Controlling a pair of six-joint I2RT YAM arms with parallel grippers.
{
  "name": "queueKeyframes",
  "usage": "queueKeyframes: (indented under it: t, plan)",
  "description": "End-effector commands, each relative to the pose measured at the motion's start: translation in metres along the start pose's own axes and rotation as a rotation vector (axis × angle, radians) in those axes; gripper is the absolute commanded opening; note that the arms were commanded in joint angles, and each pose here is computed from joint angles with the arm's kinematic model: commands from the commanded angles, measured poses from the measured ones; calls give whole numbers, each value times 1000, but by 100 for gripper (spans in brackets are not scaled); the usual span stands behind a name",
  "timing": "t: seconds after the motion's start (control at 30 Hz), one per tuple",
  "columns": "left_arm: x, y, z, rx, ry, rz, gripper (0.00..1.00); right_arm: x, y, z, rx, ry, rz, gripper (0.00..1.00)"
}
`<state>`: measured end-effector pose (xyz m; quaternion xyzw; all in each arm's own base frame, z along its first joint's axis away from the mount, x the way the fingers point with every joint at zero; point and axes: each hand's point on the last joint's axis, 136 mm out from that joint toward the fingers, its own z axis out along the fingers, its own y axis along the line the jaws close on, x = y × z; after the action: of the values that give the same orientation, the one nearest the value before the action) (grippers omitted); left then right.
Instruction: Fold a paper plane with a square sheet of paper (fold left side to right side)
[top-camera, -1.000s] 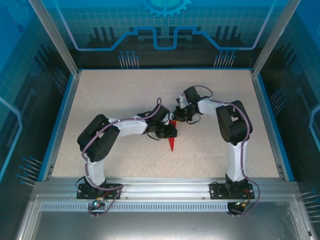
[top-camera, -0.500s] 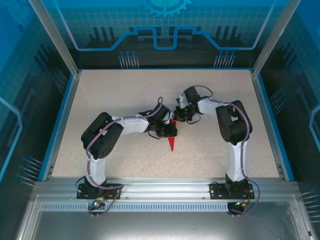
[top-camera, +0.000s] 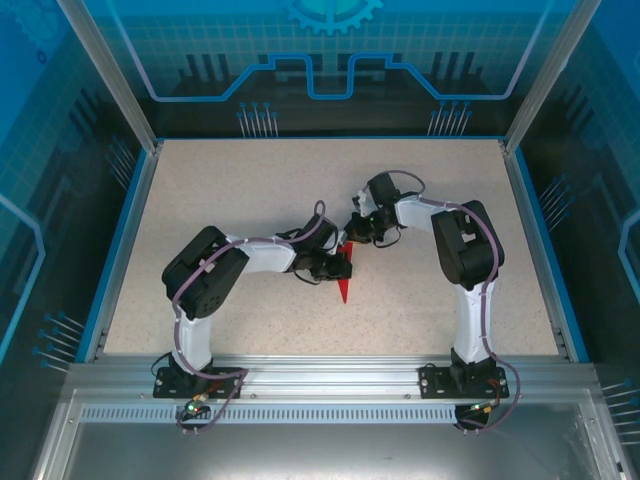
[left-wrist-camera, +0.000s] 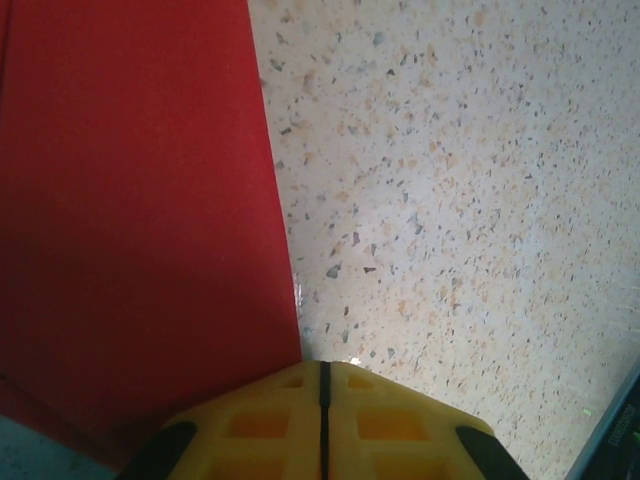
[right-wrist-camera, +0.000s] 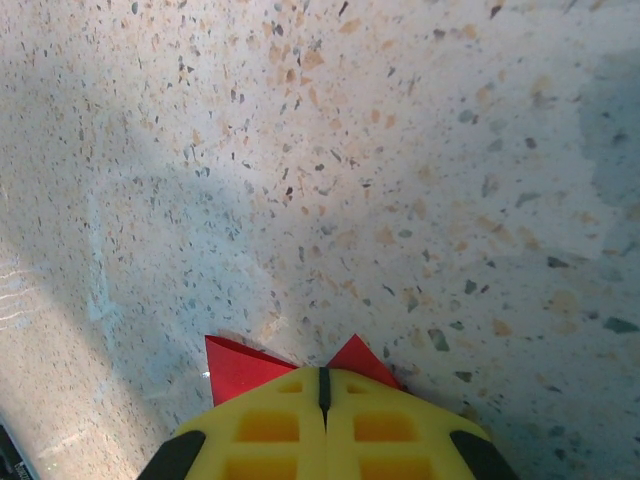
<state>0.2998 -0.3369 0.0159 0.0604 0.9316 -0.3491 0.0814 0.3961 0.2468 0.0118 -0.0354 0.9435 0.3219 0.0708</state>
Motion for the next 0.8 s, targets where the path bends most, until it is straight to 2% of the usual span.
queueKeyframes:
  t: [0.0, 0.2, 0.4, 0.77]
  plan:
    - [29, 7, 4, -27, 74, -4, 9, 14, -33, 16, 101, 51, 42, 4]
    - [44, 12, 2, -62, 100, 1, 9, 15, -35, 16, 113, 56, 40, 4]
    - [68, 6, 1, -105, 152, 69, 9, 15, -35, 16, 116, 63, 40, 4]
    - [95, 0, 0, -118, 197, 98, 9, 14, -35, 17, 119, 65, 39, 4]
